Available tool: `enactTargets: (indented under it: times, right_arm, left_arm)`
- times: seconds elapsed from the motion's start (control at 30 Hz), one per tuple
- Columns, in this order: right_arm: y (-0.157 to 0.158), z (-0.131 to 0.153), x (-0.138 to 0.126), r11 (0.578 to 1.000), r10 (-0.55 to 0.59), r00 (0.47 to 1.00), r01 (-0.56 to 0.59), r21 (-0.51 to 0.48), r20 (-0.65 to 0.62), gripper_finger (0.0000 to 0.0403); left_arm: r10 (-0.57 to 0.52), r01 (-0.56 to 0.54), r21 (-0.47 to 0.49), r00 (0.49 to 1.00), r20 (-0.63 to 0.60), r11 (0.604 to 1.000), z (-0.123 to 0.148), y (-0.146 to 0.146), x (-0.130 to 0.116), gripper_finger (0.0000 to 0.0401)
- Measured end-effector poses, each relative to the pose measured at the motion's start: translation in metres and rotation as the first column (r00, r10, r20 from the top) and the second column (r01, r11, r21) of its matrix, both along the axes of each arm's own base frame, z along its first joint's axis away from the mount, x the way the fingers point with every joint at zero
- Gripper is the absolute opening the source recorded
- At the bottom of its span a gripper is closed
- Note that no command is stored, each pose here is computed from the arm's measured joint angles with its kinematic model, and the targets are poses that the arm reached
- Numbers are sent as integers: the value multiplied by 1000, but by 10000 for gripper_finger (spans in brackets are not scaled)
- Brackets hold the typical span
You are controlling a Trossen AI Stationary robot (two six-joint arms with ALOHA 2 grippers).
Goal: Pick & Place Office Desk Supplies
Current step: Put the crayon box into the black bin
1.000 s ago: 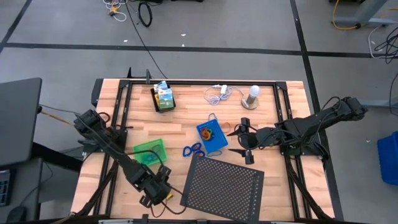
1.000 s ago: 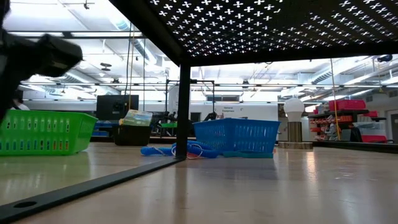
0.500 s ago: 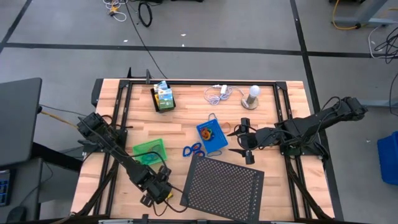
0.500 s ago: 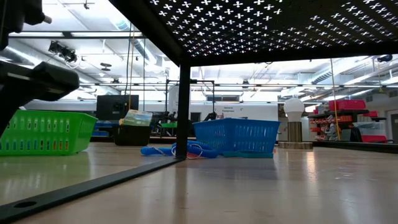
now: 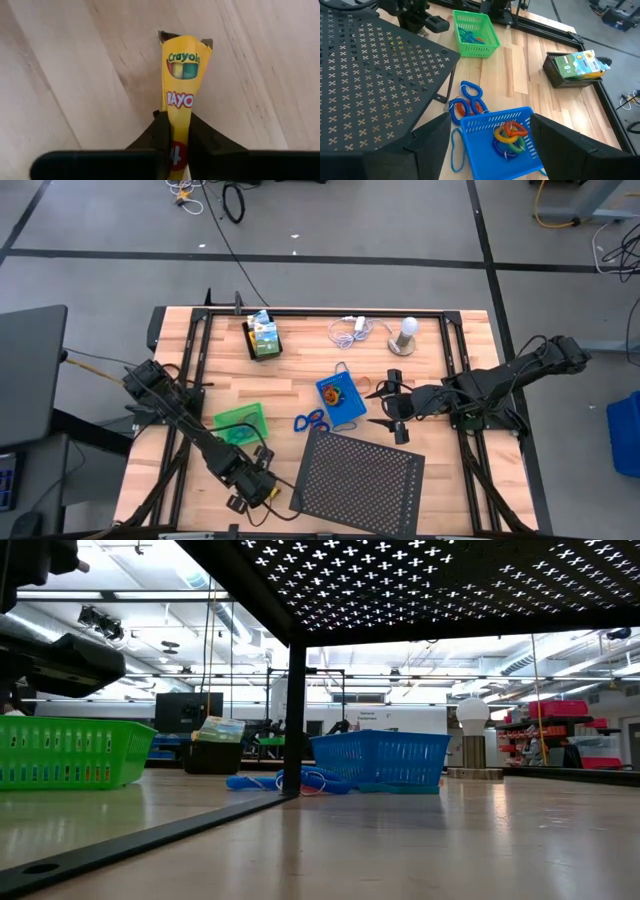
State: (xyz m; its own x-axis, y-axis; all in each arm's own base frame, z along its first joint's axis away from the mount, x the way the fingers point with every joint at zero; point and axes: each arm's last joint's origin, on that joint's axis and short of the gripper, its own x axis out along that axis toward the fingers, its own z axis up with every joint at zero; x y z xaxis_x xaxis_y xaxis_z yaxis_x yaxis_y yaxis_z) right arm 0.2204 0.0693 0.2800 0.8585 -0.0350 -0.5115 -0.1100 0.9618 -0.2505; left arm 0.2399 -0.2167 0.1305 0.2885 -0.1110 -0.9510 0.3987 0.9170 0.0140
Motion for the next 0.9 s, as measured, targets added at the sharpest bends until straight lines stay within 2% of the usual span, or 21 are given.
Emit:
enactTargets:
  times: [0.33,0.53,0.8,0.9]
  right_arm:
    - [0,0,0,1000,12,1000,-12,8,-2,279]
    - [0,0,0,1000,12,1000,-12,8,-2,279]
    - [0,0,0,1000,14,1000,-14,5,-2,279]
    - [0,0,0,1000,14,1000,-14,5,-2,279]
  left_arm:
    - [87,-87,-25,996,-14,996,1,2,0,34]
    - [144,-144,-7,989,45,990,14,7,-2,34]
    - [217,-216,-24,976,33,976,25,10,4,34]
    - [243,-244,11,970,21,970,36,13,9,34]
